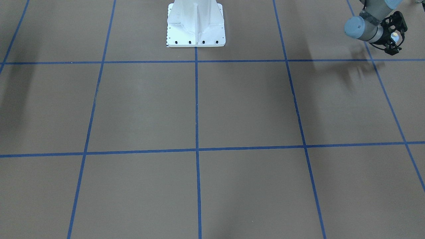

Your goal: Place and press bell with both arms

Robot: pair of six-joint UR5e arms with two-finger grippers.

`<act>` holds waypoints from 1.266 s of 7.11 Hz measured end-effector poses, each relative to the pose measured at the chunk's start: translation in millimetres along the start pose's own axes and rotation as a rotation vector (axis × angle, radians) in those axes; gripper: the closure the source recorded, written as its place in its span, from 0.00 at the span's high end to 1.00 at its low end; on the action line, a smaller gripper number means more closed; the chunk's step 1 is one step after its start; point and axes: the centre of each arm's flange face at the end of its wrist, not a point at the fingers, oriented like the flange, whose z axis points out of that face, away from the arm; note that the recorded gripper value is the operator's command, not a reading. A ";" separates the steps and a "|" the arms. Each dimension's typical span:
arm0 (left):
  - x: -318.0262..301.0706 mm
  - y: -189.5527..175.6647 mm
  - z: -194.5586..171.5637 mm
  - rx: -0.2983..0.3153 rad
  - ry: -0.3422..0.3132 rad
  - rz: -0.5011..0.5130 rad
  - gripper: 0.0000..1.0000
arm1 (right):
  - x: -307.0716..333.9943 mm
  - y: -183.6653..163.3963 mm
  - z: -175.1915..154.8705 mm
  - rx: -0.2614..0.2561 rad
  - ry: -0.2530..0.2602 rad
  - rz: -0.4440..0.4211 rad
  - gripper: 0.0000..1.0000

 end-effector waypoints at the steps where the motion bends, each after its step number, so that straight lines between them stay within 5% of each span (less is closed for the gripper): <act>1: -2.7 4.0 5.1 0.002 0.005 -0.006 1.00 | 0.0 0.0 0.0 0.000 0.000 0.000 1.00; 9: -22.8 18.8 22.6 0.049 0.026 -0.053 1.00 | 0.2 0.5 0.5 -0.001 0.000 0.000 1.00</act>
